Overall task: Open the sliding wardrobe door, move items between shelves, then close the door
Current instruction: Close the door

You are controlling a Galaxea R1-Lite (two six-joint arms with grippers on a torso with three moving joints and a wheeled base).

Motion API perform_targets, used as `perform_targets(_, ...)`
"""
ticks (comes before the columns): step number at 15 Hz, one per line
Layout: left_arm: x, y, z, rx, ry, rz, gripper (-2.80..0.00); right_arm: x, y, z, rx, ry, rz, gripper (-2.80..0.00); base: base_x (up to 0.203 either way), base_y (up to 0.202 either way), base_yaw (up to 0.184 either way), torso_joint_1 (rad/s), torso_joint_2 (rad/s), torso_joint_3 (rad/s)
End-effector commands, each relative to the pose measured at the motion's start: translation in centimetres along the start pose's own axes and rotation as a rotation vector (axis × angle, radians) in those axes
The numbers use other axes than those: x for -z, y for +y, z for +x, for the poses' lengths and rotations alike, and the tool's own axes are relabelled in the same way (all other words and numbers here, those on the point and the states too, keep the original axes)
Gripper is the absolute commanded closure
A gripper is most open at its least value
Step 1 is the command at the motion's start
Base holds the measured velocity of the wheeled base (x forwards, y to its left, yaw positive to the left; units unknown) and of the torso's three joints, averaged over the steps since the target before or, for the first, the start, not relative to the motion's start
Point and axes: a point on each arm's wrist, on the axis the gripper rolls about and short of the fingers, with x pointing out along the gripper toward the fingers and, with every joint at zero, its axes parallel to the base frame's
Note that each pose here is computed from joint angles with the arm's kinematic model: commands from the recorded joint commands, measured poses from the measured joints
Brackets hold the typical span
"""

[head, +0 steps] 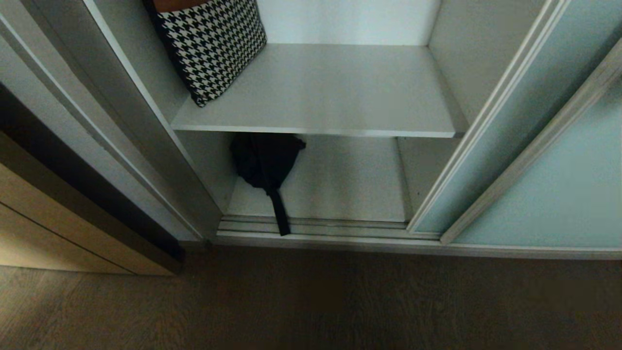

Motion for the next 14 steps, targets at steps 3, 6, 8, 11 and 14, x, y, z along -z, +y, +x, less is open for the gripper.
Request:
perform_targets(3,0.0,0.0,0.0,-0.001,0.001,0.000,0.00,-0.1,-0.2,1.1,-0.024,-0.005,-0.008,0.00,0.000,0.000,0.000,0.000,0.00,0.000)
perform_targets(6,0.0,0.0,0.0,-0.001,0.001,0.000,0.00,-0.3,-0.5,1.7,-0.032,-0.031,-0.023,0.00,0.000,0.000,0.000,0.000,0.00,0.000)
perform_targets(8,0.0,0.0,0.0,-0.001,0.001,0.000,0.00,-0.5,-0.7,2.0,-0.018,-0.059,-0.031,0.00,0.000,0.000,0.000,0.000,0.00,0.000)
perform_targets(11,0.0,0.0,0.0,-0.001,0.001,0.000,0.00,-0.6,-0.9,2.1,-0.012,-0.064,-0.033,0.00,0.000,0.000,0.000,0.000,0.00,0.000)
perform_targets(14,0.0,0.0,0.0,-0.001,0.001,0.000,0.00,-0.7,-0.9,2.2,-0.009,-0.067,-0.034,0.00,0.000,0.000,0.000,0.000,0.00,0.000)
